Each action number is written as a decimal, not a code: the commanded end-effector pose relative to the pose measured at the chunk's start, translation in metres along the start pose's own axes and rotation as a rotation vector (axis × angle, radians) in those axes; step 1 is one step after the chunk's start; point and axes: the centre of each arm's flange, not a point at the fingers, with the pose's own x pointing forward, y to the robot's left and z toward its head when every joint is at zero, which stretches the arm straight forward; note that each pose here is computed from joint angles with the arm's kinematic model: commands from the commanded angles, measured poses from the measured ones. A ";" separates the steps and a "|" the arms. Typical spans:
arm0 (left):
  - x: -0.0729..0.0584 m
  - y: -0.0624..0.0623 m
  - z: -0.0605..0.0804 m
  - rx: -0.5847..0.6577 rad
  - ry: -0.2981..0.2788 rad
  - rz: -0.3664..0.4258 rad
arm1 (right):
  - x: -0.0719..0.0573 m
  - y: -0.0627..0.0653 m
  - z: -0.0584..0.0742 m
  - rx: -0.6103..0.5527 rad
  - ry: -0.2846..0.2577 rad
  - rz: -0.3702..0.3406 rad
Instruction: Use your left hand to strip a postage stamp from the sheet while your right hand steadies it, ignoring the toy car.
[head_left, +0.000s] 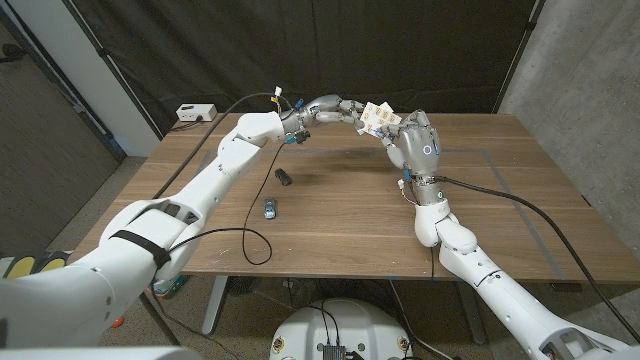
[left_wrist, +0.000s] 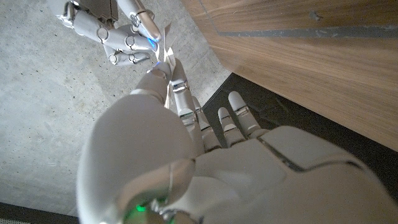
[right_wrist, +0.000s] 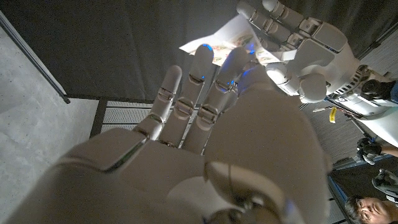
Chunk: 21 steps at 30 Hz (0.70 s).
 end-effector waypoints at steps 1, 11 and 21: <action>-0.009 0.000 -0.001 0.001 0.012 0.020 | -0.004 -0.005 0.004 0.002 0.016 -0.019; -0.023 -0.004 0.003 0.159 0.068 0.050 | -0.007 -0.007 0.011 0.084 0.065 -0.106; -0.044 -0.005 0.006 0.236 0.097 0.085 | -0.009 -0.009 0.023 0.089 0.077 -0.130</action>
